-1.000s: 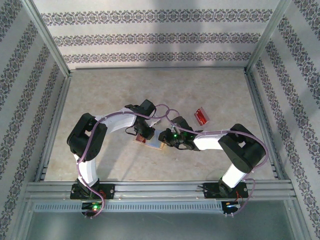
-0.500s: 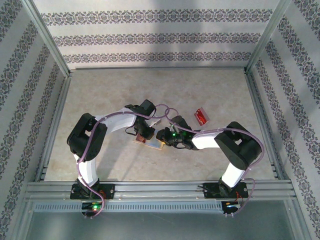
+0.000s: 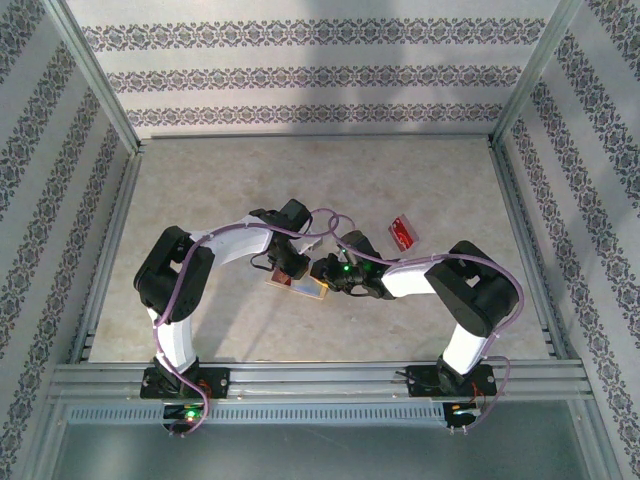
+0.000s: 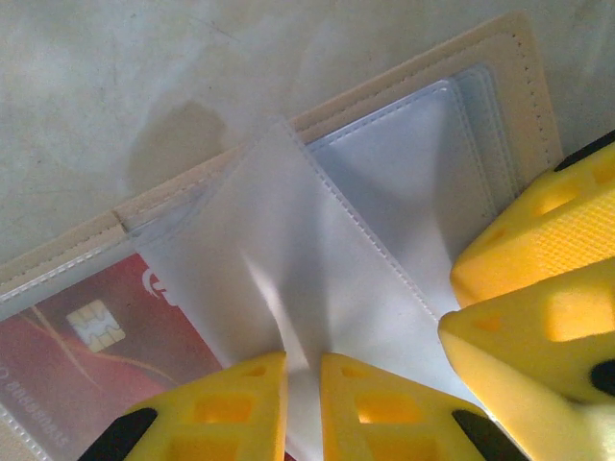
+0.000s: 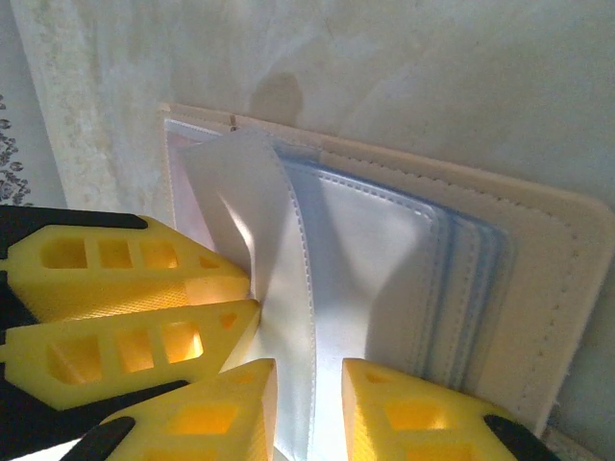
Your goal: Put the credit cards into the card holder
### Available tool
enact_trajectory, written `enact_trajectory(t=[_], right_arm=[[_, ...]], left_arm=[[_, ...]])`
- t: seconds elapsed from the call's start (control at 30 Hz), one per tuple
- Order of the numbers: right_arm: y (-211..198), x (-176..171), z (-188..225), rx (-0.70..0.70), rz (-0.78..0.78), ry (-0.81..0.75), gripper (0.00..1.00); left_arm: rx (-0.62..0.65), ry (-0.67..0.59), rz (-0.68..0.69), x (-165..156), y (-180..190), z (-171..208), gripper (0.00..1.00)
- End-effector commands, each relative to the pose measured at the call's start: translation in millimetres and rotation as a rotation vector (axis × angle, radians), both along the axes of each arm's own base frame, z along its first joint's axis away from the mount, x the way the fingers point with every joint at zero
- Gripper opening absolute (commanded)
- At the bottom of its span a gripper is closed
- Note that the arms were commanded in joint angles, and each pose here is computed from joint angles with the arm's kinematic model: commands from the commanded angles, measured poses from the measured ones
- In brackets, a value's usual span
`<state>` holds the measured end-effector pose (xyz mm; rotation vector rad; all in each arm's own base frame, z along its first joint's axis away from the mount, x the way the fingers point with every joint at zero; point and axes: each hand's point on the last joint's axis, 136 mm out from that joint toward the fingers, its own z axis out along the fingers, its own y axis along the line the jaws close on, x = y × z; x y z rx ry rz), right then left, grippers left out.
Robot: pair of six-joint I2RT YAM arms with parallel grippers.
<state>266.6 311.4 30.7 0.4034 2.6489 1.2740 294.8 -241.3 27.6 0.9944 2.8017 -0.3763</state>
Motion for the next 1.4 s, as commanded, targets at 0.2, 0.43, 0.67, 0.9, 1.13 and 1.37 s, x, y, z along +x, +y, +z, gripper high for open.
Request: enact_trajectory(t=[0.2,0.43,0.67,0.9,1.13,1.37], right_arm=[[14,0,8,0.036,0.026,-0.008,0.23],[21,-1,6,0.062,0.032,-0.003,0.15],[15,-1,7,0.046,0.017,-0.007,0.22],[7,-4,20,0.011,0.022,-0.034,0.26],[4,-4,18,0.003,0.015,-0.031,0.26],[10,-8,1,-0.011,0.035,0.007,0.26]], left_arm=[[0.007,-0.006,-0.006,-4,7,3,0.17],[-0.004,-0.007,0.003,-2,8,5,0.17],[-0.012,-0.011,0.01,-1,9,8,0.17],[-0.025,-0.012,0.031,2,14,8,0.17],[-0.037,-0.008,0.037,2,15,7,0.17],[-0.053,0.001,0.045,1,16,6,0.17]])
